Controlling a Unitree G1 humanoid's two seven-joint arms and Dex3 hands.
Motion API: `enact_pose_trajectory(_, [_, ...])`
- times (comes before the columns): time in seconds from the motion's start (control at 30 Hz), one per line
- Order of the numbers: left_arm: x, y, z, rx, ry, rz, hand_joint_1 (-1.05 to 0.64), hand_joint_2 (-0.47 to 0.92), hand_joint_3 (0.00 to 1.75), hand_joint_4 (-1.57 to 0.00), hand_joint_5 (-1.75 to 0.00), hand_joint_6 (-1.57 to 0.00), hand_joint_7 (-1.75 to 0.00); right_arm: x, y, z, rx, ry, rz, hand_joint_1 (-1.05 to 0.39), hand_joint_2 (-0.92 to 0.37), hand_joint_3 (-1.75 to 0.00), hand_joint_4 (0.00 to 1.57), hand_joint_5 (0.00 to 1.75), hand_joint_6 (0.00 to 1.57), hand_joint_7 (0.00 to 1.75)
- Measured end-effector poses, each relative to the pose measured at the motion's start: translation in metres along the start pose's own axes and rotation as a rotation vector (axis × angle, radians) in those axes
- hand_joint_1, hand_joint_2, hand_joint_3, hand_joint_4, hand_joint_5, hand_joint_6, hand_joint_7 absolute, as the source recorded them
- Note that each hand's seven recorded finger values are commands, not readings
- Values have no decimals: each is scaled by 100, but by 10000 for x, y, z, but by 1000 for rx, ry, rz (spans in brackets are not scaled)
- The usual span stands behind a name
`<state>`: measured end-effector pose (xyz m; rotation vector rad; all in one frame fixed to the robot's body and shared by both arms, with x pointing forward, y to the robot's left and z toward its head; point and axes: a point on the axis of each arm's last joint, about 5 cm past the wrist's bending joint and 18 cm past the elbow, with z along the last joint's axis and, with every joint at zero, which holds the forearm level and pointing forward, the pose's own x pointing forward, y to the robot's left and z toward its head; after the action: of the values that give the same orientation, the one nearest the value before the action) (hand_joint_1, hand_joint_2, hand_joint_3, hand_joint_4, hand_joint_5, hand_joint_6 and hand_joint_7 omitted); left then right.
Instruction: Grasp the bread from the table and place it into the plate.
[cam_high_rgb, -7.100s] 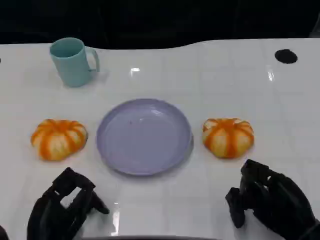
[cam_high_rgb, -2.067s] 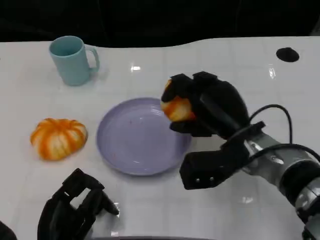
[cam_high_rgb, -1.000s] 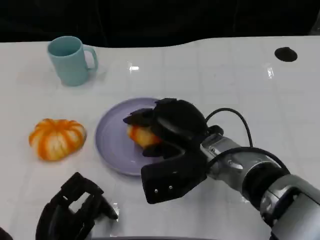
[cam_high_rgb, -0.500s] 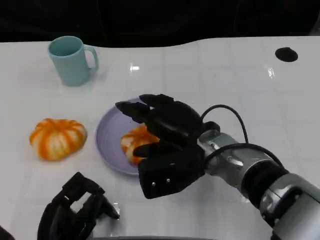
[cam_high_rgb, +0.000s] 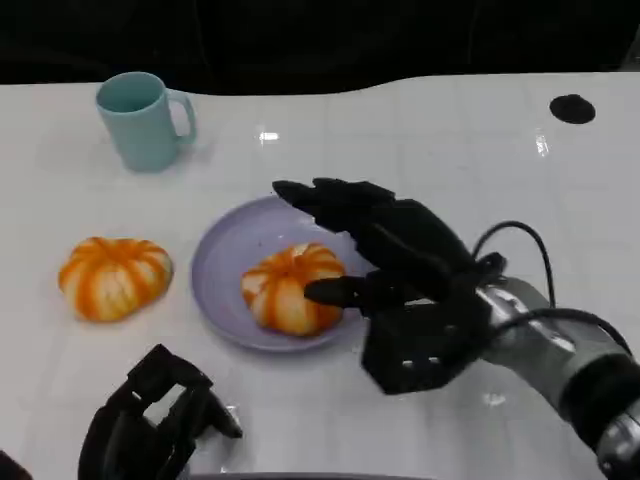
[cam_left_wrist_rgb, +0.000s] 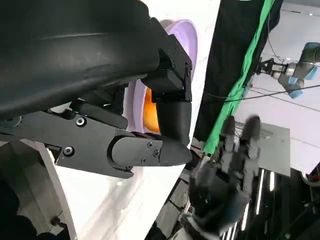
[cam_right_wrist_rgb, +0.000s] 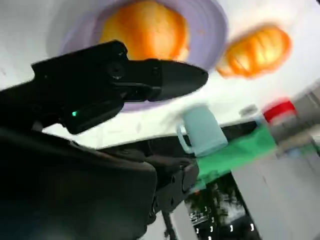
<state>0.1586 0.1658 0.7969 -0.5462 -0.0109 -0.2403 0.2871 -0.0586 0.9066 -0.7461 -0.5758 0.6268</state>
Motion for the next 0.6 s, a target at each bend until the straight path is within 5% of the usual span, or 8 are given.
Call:
enact_pose_trajectory(0.17, [5,6,-7,4,-2,3,-53,92,27,-62,-175,-50,-153,-297,-57,-98,236,1,-120,-63,-92,-44,47,103,68,27])
enact_pose_trajectory(0.27, [22,10,-8,4,-4,4,-53,92,26,-62,-175,-51,-152,-460,-85,-151,365,-10,-167,-57,-92,-40,56,115,59,72])
enact_pose_trajectory(0.5, [28,20,-2,3,-8,9,-51,92,27,-60,-175,-49,-152,-798,-82,-196,573,-18,-259,-62,-92,-43,68,135,65,109])
enact_pose_trajectory(0.6, [25,25,1,4,-8,11,-52,92,26,-61,-175,-49,-152,-936,-57,-201,644,-4,-288,-57,-92,-42,69,159,63,134])
